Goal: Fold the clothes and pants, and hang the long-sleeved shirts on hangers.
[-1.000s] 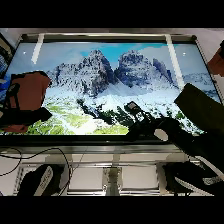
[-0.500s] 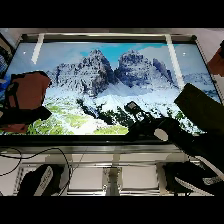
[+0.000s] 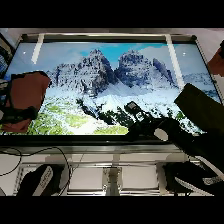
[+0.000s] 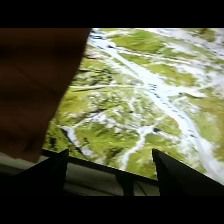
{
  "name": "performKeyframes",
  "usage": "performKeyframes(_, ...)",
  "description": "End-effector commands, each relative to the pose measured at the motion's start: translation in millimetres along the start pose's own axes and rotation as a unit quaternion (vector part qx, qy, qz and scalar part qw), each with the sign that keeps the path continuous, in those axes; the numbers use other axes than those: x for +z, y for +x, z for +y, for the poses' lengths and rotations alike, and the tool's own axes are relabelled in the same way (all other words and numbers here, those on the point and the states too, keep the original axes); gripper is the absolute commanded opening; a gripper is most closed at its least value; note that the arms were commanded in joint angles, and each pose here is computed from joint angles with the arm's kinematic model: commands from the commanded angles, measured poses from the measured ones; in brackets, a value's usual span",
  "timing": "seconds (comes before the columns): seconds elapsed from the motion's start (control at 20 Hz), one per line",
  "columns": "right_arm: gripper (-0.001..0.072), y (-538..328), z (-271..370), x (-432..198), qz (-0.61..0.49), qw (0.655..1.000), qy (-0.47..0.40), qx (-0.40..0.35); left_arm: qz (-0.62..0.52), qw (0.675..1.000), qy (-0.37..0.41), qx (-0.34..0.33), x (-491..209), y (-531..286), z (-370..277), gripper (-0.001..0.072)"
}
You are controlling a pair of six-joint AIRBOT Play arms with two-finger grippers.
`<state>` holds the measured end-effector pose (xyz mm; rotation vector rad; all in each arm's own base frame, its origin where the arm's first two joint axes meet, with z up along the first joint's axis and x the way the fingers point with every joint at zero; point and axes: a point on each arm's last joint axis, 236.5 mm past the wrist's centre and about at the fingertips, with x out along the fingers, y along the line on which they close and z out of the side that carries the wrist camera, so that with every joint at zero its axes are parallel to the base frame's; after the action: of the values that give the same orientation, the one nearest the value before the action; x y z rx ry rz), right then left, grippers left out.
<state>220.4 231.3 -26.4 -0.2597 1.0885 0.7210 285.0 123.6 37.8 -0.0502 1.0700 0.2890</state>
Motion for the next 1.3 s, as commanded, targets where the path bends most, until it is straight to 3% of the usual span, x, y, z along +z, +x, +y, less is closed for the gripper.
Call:
performKeyframes(0.0,0.001,-0.1,0.8,-0.2,0.0,1.0,0.0,0.001,0.023,0.994,-0.048,0.1,-0.6,26.1,84.9,0.0646)
performKeyframes(0.2,0.001,-0.1,0.9,-1.0,0.002,1.0,0.0,0.001,0.106,0.976,-0.184,0.043,-42.1,64.7,132.5,0.0652)
performKeyframes(0.25,0.001,-0.1,0.9,-1.7,0.003,1.0,0.0,0.001,0.095,0.972,-0.215,0.018,-40.3,69.0,138.0,0.0697)
performKeyframes(0.4,0.001,-0.1,3.9,-1.9,0.004,1.0,0.007,0.008,0.023,0.961,-0.274,-0.021,-18.5,70.8,165.7,0.0696)
performKeyframes(0.65,0.001,-0.4,12.8,-1.1,0.003,0.999,0.025,0.027,0.005,0.967,-0.253,0.023,7.2,68.7,218.9,0.0691)
performKeyframes(1.2,0.001,-0.8,18.9,-0.2,0.002,0.998,0.041,0.039,0.09,0.971,-0.214,-0.066,3.6,130.2,176.8,0.0687)
performKeyframes(1.25,0.001,-0.8,18.8,-0.1,0.002,0.998,0.04,0.039,0.091,0.97,-0.214,-0.066,3.3,130.1,176.3,0.0649)
